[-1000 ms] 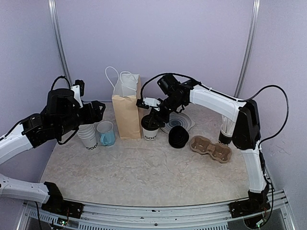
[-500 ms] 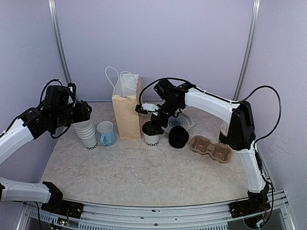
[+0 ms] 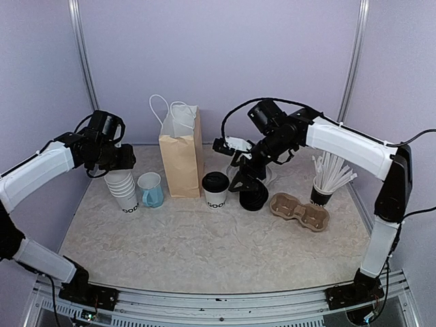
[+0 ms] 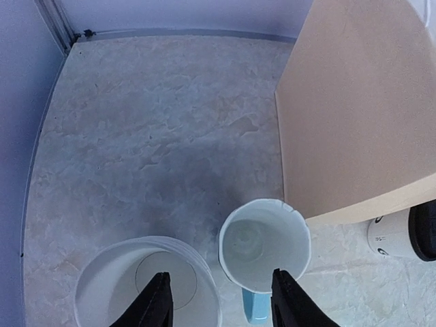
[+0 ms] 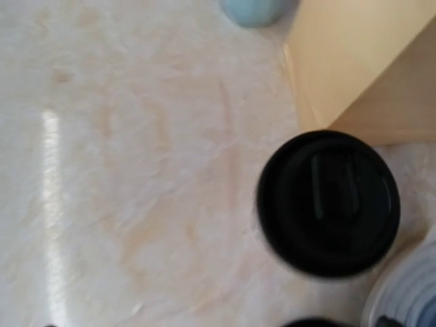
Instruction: Pack the takeout coffee
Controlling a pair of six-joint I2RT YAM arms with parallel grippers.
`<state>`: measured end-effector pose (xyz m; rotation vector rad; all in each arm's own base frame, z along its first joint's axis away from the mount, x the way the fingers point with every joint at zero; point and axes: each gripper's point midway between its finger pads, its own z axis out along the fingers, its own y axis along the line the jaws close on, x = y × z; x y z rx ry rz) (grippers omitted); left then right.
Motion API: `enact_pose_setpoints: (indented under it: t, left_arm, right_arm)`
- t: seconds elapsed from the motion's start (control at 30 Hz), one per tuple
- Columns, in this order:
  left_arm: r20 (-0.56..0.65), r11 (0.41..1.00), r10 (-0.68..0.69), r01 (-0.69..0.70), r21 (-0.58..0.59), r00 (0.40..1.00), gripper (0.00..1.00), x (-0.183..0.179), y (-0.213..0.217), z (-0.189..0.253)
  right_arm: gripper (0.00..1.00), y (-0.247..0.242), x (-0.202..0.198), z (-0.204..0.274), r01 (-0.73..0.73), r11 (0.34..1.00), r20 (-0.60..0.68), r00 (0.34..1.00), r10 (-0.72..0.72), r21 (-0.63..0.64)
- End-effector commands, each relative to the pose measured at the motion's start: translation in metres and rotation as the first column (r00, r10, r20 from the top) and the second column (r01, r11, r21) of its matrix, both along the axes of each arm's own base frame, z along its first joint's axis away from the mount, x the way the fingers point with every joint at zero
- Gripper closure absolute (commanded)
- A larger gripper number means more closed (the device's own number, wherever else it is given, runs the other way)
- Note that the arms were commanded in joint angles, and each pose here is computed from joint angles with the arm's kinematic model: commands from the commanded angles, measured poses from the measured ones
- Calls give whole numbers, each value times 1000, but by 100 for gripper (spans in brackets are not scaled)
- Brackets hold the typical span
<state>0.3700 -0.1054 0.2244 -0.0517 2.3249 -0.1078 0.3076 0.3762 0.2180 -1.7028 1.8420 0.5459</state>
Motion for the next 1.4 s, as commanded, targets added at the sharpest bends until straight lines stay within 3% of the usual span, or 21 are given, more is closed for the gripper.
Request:
enact_pose_setpoints:
  t: [0.0, 0.17, 0.43, 0.73, 0.83, 0.93, 0.97, 1.03, 1.07, 1.13, 1.17, 1.23, 1.3, 1.37]
  left_arm:
    - [-76, 998, -15, 20, 65, 997, 53, 3, 4, -13]
    - [-137, 992, 10, 8, 125, 991, 68, 6, 12, -29]
    - [-177, 993, 10, 11, 119, 984, 77, -1, 11, -37]
    - [-177, 992, 26, -4, 127, 984, 100, -12, 18, -25]
    - [-166, 988, 33, -8, 153, 986, 100, -13, 22, -17]
    - [-109, 962, 88, -56, 267, 990, 100, -11, 34, -3]
    - [-121, 971, 44, -15, 238, 992, 100, -12, 24, -1]
    - [-150, 992, -97, 109, 69, 984, 100, -18, -10, 0]
    - [-119, 994, -52, 64, 94, 991, 100, -18, -7, 6]
    - [-57, 920, 158, -126, 371, 986, 100, -27, 36, 20]
    - [-89, 896, 194, -140, 422, 977, 100, -27, 46, 14]
    - [-198, 966, 79, -26, 257, 977, 100, -20, 22, -14]
    - [-140, 957, 112, -69, 283, 984, 100, -23, 26, -7]
    - [-193, 963, 84, -30, 267, 978, 100, -25, 19, -16]
  right_arm:
    - [1, -10, -19, 15, -50, 997, 56, 997, 46, 64]
    - [1, -19, -29, 11, -66, 997, 61, 996, 63, 50]
    - [1, -16, -30, 0, -82, 996, 32, 996, 81, 42]
    - [1, -13, -30, -4, -90, 995, 9, 996, 90, 37]
    - [1, -13, -30, -5, -90, 995, 8, 996, 90, 35]
    - [1, -13, -32, -4, -94, 995, 3, 996, 94, 39]
    - [1, -12, -33, -3, -97, 994, 1, 995, 98, 43]
    - [0, -12, -34, -3, -102, 994, -6, 995, 102, 47]
    - [0, -12, -34, -2, -104, 993, -8, 995, 104, 49]
    - [1, -11, -35, -2, -106, 993, -10, 994, 107, 50]
    - [0, -11, -35, -2, -106, 993, -13, 994, 107, 51]
    - [0, -9, -35, -2, -112, 992, -18, 993, 113, 55]
    - [0, -9, -37, -2, -116, 992, -27, 993, 118, 57]
    - [1, -9, -37, -2, -120, 991, -31, 992, 121, 59]
